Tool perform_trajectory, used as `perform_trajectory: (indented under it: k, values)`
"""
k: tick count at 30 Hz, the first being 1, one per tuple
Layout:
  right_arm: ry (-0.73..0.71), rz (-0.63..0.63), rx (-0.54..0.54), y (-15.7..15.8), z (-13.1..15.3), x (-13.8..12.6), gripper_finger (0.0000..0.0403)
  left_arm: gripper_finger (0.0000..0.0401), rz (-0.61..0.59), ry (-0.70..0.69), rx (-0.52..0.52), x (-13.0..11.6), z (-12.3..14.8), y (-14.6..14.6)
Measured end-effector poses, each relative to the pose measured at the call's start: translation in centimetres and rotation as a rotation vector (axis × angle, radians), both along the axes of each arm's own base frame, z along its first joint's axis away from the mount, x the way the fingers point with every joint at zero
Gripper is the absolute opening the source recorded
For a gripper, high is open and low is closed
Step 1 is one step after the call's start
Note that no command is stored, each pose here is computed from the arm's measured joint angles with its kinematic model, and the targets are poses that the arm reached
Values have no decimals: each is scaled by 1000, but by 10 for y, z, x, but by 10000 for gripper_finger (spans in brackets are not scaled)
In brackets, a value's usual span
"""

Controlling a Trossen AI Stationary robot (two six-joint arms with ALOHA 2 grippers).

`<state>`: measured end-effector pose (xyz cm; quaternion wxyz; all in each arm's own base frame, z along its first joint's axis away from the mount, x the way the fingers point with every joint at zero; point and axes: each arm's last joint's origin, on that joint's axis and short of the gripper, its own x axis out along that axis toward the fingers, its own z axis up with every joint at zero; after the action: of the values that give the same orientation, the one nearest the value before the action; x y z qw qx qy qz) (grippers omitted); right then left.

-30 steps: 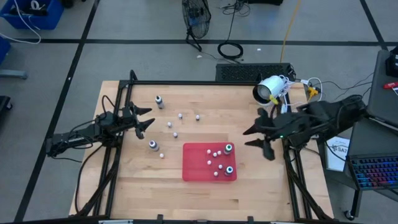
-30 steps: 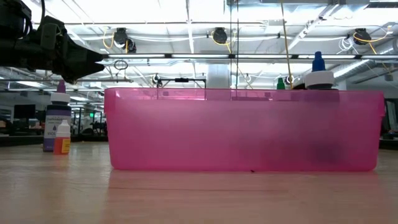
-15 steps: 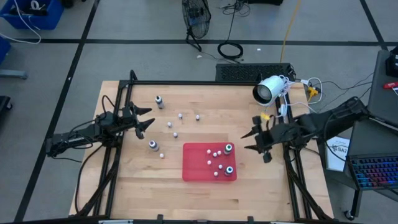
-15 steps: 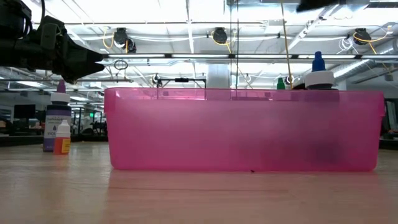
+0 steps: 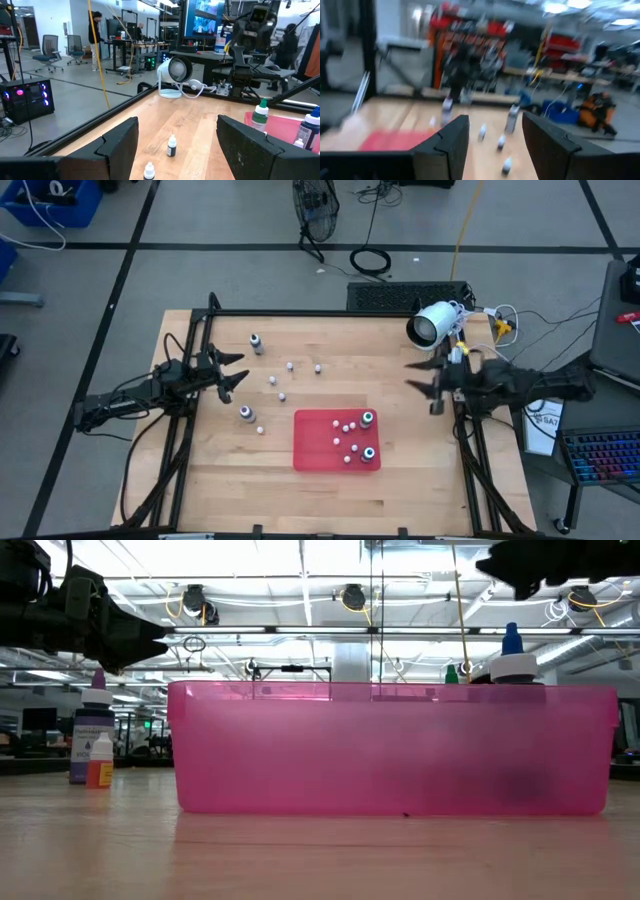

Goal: Pick & Place food coloring
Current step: Put the small black food coloring bottle into the red bin

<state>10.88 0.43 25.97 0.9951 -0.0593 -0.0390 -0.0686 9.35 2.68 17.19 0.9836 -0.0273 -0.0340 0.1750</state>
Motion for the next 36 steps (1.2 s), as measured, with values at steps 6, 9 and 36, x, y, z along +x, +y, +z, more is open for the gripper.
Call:
perform_trajectory:
  k: [6,9,36]
  values:
    - [-71,18,19,-5,0,-30,177,269,0,0,0,0,0,0]
    - [-119,107,-10,-2,-9,-35,177,269,0,0,0,0,0,0]
    - [-59,122,69,-1,-79,-12,177,269,0,0,0,0,0,0]
